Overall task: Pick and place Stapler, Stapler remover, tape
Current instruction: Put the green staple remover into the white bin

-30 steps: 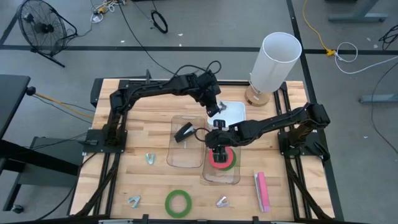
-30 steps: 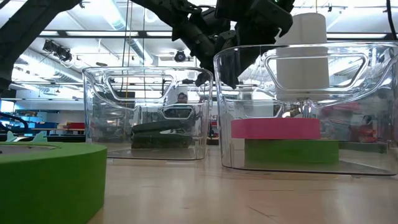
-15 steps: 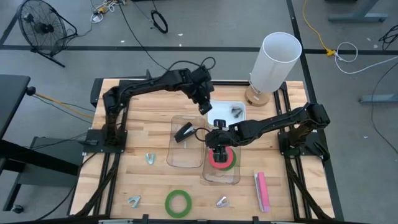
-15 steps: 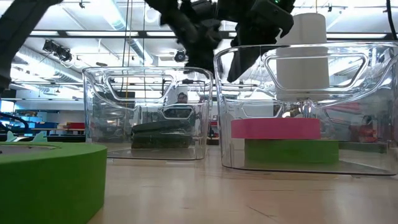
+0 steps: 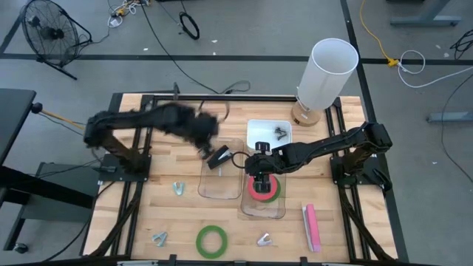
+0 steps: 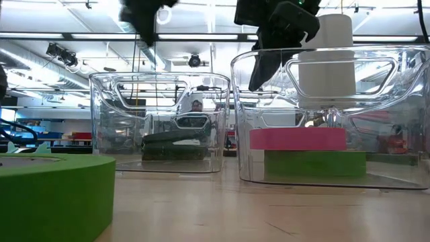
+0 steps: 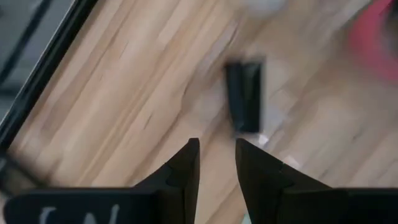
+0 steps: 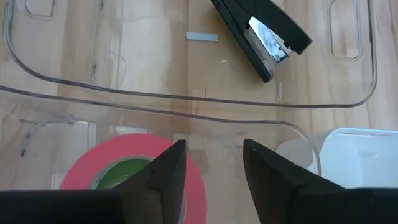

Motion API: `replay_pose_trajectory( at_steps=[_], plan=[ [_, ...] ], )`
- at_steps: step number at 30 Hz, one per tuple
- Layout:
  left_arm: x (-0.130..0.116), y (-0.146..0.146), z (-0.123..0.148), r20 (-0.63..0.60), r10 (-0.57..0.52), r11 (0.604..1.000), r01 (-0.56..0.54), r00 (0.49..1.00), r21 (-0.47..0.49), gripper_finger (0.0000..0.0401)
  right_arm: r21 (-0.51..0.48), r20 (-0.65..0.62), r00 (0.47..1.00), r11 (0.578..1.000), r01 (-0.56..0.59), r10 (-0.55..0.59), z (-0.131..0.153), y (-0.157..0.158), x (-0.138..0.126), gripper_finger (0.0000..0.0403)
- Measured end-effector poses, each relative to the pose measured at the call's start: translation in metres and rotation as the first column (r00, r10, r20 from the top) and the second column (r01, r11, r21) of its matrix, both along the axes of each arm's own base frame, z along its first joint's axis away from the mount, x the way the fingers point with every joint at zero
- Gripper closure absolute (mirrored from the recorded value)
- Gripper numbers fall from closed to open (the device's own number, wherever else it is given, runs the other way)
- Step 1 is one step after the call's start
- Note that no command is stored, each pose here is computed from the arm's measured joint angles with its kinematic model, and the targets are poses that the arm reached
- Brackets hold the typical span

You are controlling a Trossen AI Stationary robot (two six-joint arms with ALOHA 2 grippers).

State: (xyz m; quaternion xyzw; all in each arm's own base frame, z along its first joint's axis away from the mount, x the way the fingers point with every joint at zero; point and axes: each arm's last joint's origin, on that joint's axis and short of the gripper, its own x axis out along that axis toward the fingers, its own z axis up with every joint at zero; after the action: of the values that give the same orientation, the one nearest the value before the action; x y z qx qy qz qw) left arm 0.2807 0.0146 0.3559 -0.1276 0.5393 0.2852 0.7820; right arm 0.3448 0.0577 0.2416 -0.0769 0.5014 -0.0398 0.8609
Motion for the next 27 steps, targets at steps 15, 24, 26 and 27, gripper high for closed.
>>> replay_pose_trajectory(
  at_steps=[15, 24, 26, 27],
  plan=[
    [-0.093, -0.076, -0.114, -0.132, 0.444, 0.894, -0.448, 0.886, 0.0, 0.0293, 0.036, 0.023, 1.0, 0.999, 0.015, -0.016, 0.001, 0.001, 0.002, 0.024],
    [-0.088, -0.087, -0.153, -0.104, 0.479, 0.846, -0.49, 0.871, -0.21, 0.0293, 0.034, 0.036, 0.999, 0.999, 0.009, -0.011, 0.001, 0.001, 0.003, 0.024],
    [-0.085, -0.088, -0.155, -0.08, 0.5, 0.829, -0.503, 0.862, -0.245, 0.0293, 0.034, 0.038, 0.999, 0.999, 0.009, -0.01, 0.002, 0.001, 0.003, 0.024],
    [-0.085, -0.088, -0.156, -0.076, 0.513, 0.819, -0.515, 0.855, -0.253, 0.0293, 0.033, 0.042, 0.999, 0.999, 0.006, -0.008, 0.002, 0.001, 0.004, 0.024]
  ],
)
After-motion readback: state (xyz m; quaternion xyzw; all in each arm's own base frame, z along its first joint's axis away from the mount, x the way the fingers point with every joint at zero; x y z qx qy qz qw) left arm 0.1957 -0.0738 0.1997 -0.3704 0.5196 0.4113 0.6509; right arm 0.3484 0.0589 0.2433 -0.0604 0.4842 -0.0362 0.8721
